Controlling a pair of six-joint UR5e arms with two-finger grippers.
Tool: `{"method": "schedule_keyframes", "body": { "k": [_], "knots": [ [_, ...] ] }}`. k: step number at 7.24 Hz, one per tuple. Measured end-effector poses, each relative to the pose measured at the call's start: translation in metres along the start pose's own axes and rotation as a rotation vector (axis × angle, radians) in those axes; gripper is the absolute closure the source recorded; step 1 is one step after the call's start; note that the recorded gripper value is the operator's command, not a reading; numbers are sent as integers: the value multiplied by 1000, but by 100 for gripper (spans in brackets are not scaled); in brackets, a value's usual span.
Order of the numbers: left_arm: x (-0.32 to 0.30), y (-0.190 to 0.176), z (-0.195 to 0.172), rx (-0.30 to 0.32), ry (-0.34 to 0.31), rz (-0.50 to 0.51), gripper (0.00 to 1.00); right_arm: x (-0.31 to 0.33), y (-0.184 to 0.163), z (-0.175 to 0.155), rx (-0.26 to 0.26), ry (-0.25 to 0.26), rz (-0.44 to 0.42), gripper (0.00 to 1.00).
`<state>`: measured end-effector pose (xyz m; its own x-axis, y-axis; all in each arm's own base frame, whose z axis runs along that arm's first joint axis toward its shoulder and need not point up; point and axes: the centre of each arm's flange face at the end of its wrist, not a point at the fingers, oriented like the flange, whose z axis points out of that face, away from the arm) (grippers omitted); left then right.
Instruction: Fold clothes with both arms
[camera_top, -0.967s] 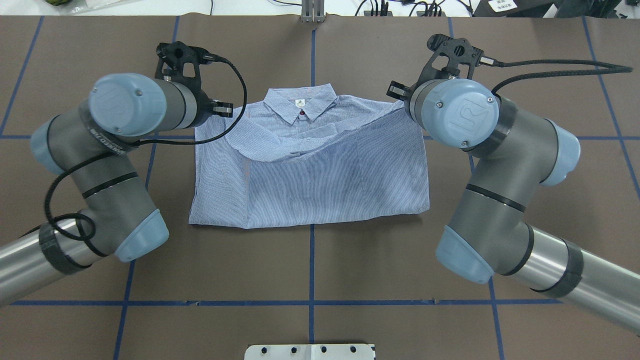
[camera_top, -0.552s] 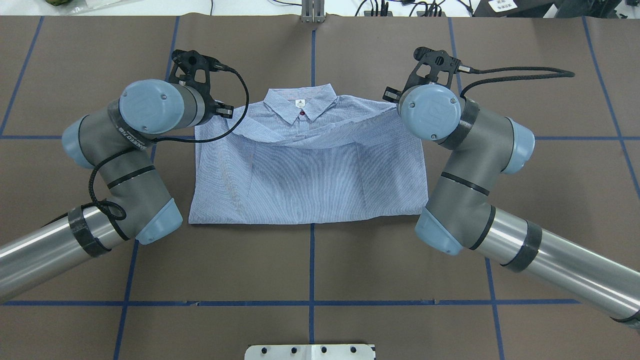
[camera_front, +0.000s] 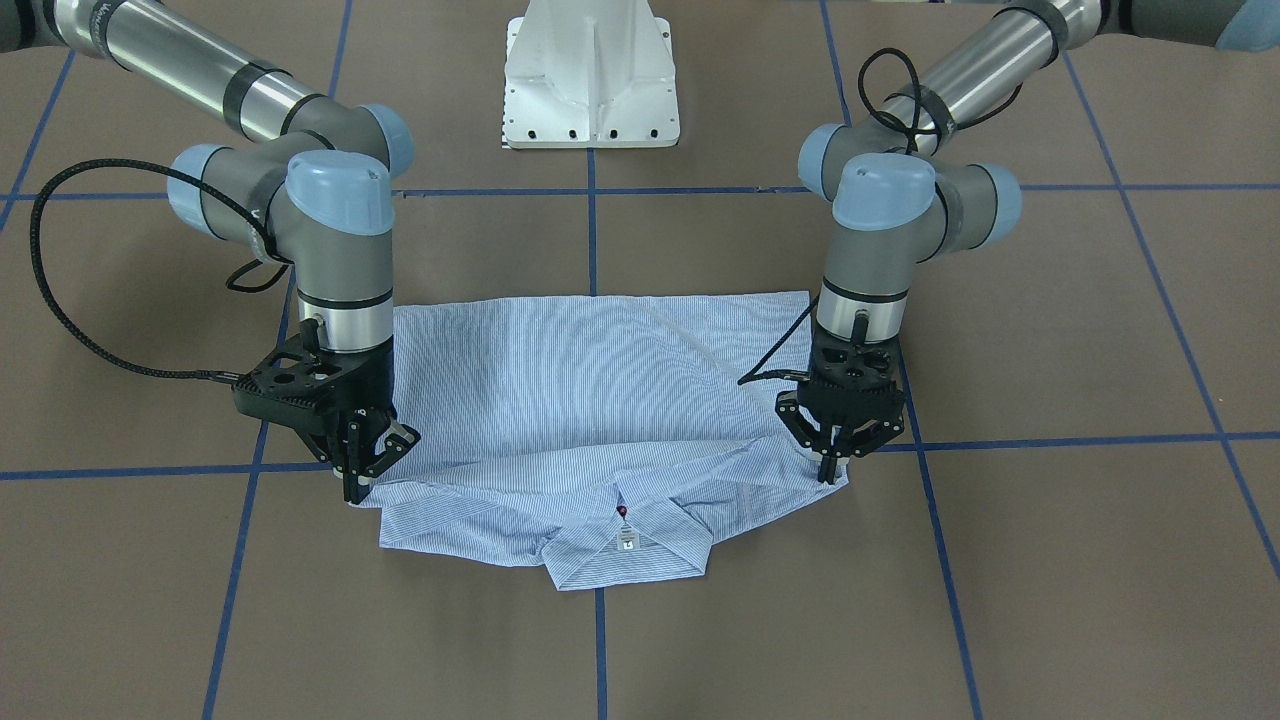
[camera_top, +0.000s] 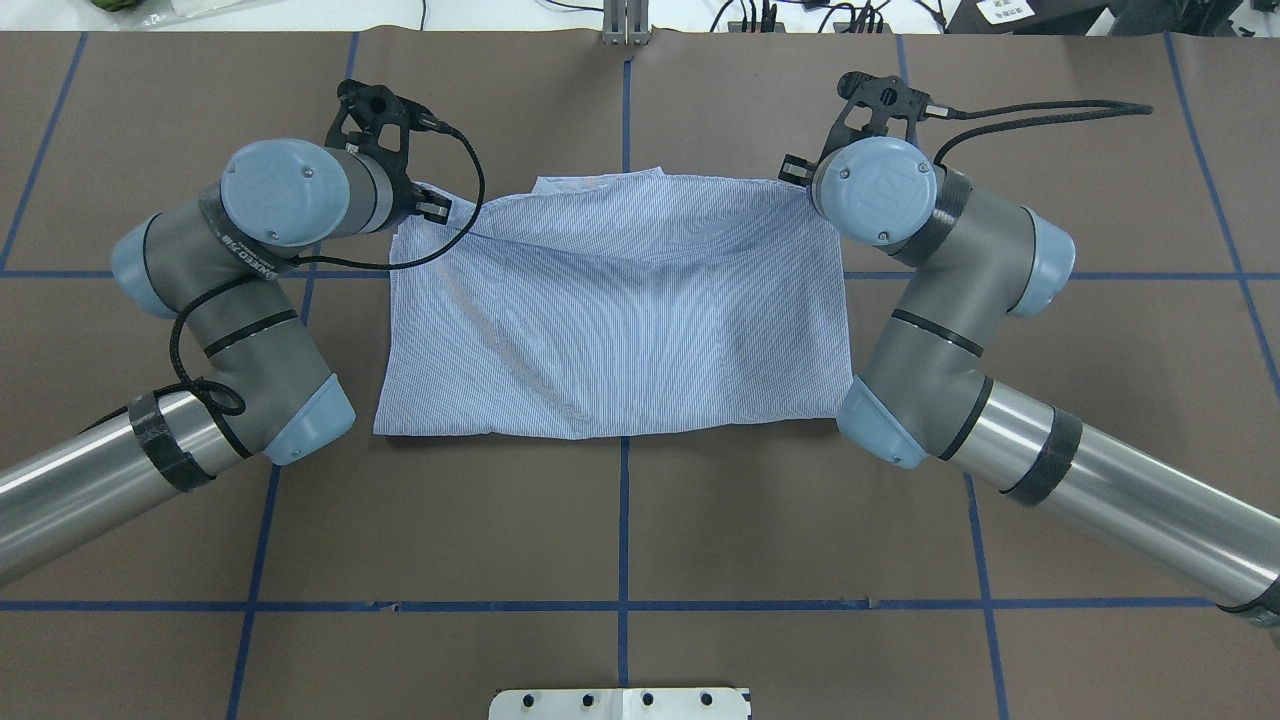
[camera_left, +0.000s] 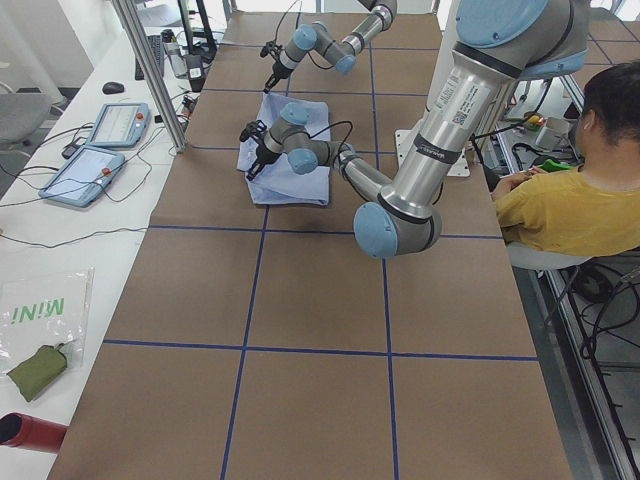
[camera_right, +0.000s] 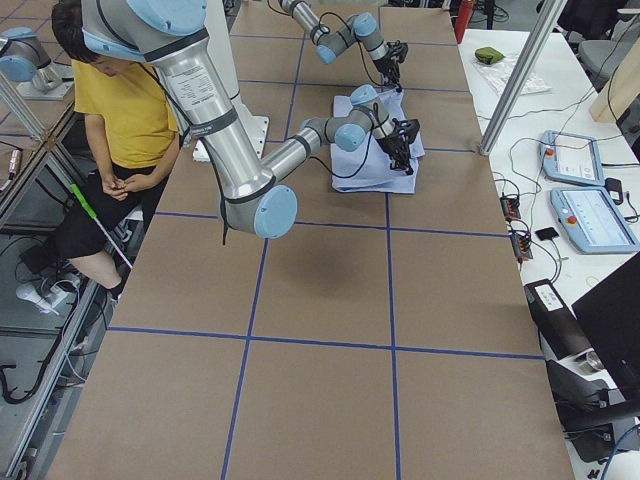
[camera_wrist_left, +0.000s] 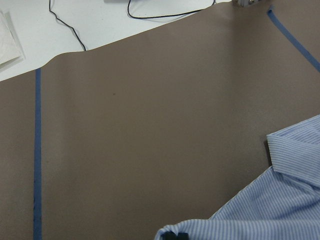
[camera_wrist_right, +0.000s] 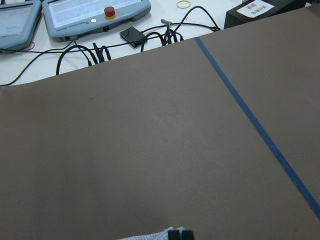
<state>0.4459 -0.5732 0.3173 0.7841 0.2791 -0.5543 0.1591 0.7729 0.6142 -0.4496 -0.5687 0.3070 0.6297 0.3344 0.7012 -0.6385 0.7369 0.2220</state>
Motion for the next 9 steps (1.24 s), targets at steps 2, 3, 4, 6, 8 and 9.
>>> {"method": "schedule_keyframes", "body": {
  "k": [2, 3, 4, 6, 8, 9],
  "knots": [
    [-6, -4, -1, -9, 11, 3, 0, -6, -2, -3, 0, -9, 0, 0],
    [-17, -12, -6, -24, 45, 22, 0, -10, -6, -6, -4, -18, -1, 0],
    [-36, -26, -15, -46, 104, 59, 0, -14, -16, -12, -42, -37, -2, 0],
    [-70, -32, -50, -67, 211, 102, 0, -1, -44, -36, -152, -99, -31, 0],
    [-82, 10, -88, -75, 259, 38, 0, 23, -48, -52, -174, -126, -61, 0],
    [-69, 44, -100, -83, 306, -9, 0, 26, -46, -55, -175, -131, -65, 0]
  ]
}}
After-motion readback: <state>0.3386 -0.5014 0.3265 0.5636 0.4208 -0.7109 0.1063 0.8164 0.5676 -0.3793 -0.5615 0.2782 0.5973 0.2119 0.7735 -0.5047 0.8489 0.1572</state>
